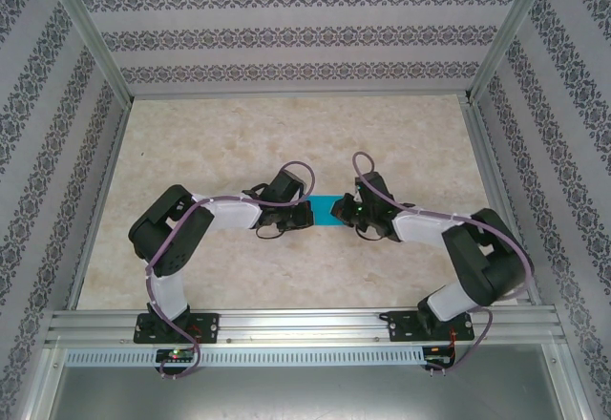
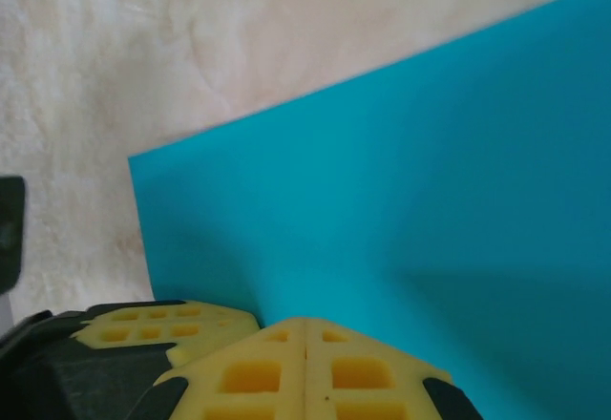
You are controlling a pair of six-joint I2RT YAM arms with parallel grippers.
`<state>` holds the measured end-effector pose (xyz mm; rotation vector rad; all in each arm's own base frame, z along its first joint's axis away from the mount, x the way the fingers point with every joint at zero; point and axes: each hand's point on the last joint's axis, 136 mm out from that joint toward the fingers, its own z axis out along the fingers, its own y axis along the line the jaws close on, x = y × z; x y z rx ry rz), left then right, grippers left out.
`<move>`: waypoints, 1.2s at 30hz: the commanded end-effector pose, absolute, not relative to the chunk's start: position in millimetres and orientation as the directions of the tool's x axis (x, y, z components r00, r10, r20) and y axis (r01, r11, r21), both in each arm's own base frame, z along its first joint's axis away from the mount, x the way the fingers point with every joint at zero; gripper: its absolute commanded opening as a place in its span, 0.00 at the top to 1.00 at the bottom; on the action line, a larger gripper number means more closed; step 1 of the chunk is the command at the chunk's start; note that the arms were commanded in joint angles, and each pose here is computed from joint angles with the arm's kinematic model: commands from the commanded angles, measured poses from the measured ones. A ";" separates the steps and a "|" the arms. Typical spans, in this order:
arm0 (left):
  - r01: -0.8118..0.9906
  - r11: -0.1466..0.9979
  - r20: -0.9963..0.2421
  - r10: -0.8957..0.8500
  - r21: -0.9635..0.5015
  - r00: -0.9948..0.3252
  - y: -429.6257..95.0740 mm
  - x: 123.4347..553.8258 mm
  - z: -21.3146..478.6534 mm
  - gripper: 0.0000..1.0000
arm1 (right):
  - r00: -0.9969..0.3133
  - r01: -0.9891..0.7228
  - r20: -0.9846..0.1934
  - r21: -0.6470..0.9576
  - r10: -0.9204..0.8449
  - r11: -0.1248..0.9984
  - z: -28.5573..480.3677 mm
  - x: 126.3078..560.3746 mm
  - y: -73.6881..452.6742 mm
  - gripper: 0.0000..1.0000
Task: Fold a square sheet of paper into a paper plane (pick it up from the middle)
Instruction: First fold in half a square sheet of paper at the center of the table.
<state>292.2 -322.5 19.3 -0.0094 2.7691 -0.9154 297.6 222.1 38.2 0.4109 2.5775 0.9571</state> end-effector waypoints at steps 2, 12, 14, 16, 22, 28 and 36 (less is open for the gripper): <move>0.014 0.842 -0.145 -0.076 -0.539 -0.987 -306.2 281.3 -6.2 1.00 | -0.874 0.174 -0.212 0.705 0.438 0.688 34.6 309.3 230.4 1.00; 0.028 0.779 -0.181 -0.110 -0.627 -0.977 -324.5 293.8 25.0 1.00 | -0.871 0.266 -0.163 0.636 0.464 0.724 2.8 288.4 207.9 1.00; 0.038 0.733 -0.187 -0.123 -0.679 -0.975 -334.7 296.6 38.2 1.00 | -0.872 0.274 -0.155 0.631 0.465 0.726 -0.4 287.0 207.2 1.00; 0.031 0.705 -0.186 -0.144 -0.708 -0.972 -339.6 299.5 44.3 1.00 | -0.873 0.280 -0.150 0.626 0.465 0.727 -3.0 286.1 206.6 1.00; 0.002 0.710 -0.170 -0.165 -0.704 -0.972 -346.4 298.8 33.1 1.00 | -0.872 0.294 -0.137 0.619 0.469 0.728 -8.1 284.8 206.1 1.00; -0.052 0.757 -0.154 -0.199 -0.651 -0.968 -336.8 296.6 9.3 1.00 | -0.873 0.312 -0.119 0.608 0.472 0.730 -14.8 281.9 205.1 1.00; -0.137 0.820 -0.158 -0.266 -0.556 -0.951 -310.0 292.7 -10.6 1.00 | -0.868 0.362 -0.093 0.554 0.488 0.749 -28.7 272.4 194.7 1.00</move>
